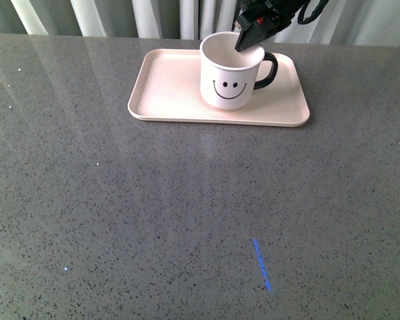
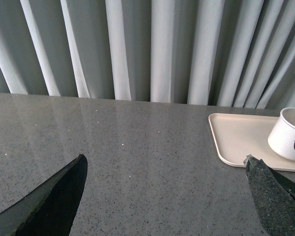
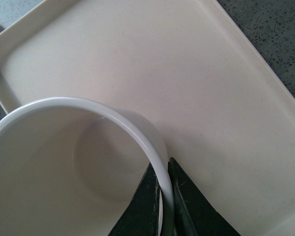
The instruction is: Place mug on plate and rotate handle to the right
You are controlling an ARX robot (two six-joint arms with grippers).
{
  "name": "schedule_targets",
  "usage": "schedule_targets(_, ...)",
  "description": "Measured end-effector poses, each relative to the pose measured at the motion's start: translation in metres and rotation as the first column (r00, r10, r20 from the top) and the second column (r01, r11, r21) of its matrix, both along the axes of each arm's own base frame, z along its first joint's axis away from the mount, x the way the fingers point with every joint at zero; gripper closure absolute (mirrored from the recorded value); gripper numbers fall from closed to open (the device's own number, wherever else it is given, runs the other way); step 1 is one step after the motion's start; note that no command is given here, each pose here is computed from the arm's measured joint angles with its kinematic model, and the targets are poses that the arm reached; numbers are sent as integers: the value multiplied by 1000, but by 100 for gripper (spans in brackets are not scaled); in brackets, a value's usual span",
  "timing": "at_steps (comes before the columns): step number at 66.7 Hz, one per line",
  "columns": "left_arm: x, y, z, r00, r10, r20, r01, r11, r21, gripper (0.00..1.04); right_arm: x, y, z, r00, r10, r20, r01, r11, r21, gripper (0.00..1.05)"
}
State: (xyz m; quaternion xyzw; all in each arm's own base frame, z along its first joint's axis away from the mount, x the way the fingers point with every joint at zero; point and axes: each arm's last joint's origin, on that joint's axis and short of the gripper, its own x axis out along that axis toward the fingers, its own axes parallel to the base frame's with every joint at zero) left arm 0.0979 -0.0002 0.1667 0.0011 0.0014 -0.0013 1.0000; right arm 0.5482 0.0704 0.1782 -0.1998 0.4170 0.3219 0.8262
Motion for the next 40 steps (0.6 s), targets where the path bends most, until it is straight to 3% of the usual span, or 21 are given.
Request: schedule_targets(40,0,0,0,1000,0,0,0,1000,0,9,0,0,-9,1000,12,-8,-12,1000,-23,103)
